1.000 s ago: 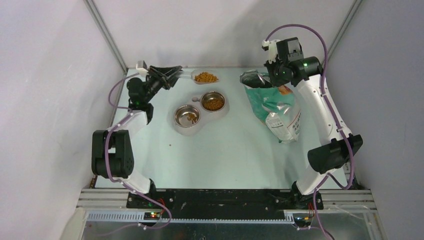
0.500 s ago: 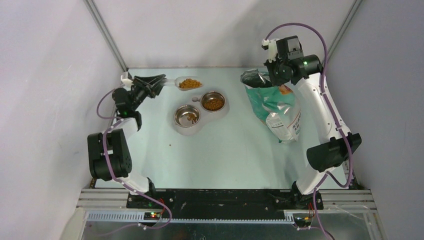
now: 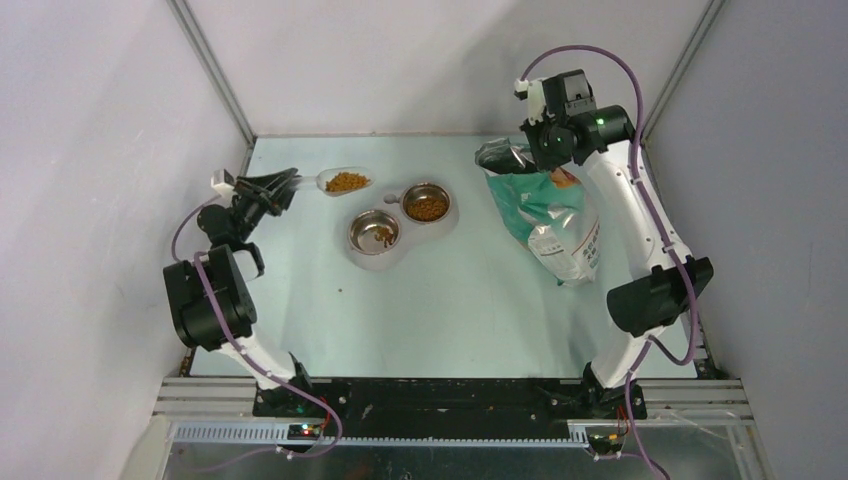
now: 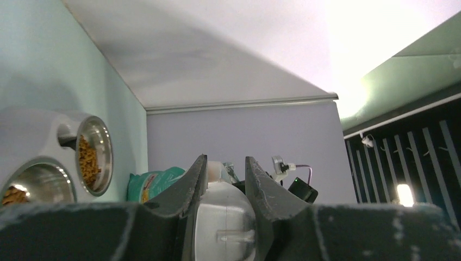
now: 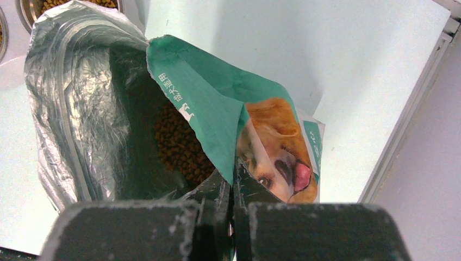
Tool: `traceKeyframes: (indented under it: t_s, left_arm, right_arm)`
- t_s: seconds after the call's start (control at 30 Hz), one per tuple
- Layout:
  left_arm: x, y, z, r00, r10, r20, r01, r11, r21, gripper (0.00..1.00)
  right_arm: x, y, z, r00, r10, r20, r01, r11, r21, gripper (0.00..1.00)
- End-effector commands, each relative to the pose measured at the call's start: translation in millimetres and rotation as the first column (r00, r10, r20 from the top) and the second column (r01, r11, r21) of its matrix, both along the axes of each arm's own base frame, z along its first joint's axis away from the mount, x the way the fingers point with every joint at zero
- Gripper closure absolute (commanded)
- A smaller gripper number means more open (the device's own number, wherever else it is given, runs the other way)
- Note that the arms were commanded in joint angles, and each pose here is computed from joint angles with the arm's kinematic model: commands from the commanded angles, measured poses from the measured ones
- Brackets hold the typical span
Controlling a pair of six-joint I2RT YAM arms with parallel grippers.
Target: Serve the pet food
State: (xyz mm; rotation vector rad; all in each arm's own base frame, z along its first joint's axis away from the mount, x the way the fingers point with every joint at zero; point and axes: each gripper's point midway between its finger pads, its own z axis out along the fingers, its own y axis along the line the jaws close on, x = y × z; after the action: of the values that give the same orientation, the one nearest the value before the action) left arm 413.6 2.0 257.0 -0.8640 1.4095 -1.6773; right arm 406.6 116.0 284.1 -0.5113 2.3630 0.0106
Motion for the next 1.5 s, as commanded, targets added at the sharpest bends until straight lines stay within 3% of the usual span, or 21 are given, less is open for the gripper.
traceKeyframes:
  t_s: [0.0, 0.57, 0.77, 0.93, 1.17, 1.47]
  left_arm:
    - [-9.4, 10.6, 0.7, 0.998, -0.001, 0.062, -0.003, 0.998, 0.060, 1.00]
    - [-2.6, 26.6, -103.5, 0.994, 0.040, -0.104, -0.005, 0.949, 0.314, 1.00]
    - [-1.9, 37.1, -135.6, 0.985, 0.058, -0.163, 0.032, 0.865, 0.501, 1.00]
    - [-3.0, 40.6, -140.7, 0.980, 0.050, -0.192, 0.074, 0.808, 0.585, 1.00]
    - [-7.5, 32.3, -128.7, 0.988, 0.005, -0.155, 0.114, 0.656, 0.746, 1.00]
    - [-5.3, 14.9, -115.7, 0.988, 0.016, -0.156, 0.128, 0.496, 0.859, 1.00]
  right_arm:
    - [7.7, -9.2, 11.8, 0.999, -0.014, 0.039, 0.016, 0.999, -0.039, 1.00]
    - [9.0, -15.4, 13.3, 0.999, -0.031, 0.041, 0.033, 0.999, -0.035, 1.00]
    - [7.4, -19.5, 15.7, 0.998, -0.042, 0.045, 0.044, 0.998, -0.034, 1.00]
    - [5.5, -22.2, 14.8, 0.998, -0.048, 0.045, 0.050, 0.998, -0.031, 1.00]
    - [5.1, -24.3, 14.1, 0.997, -0.056, 0.052, 0.056, 0.998, -0.014, 1.00]
    - [-0.3, -26.2, 11.5, 0.996, -0.067, 0.064, 0.066, 0.997, 0.027, 1.00]
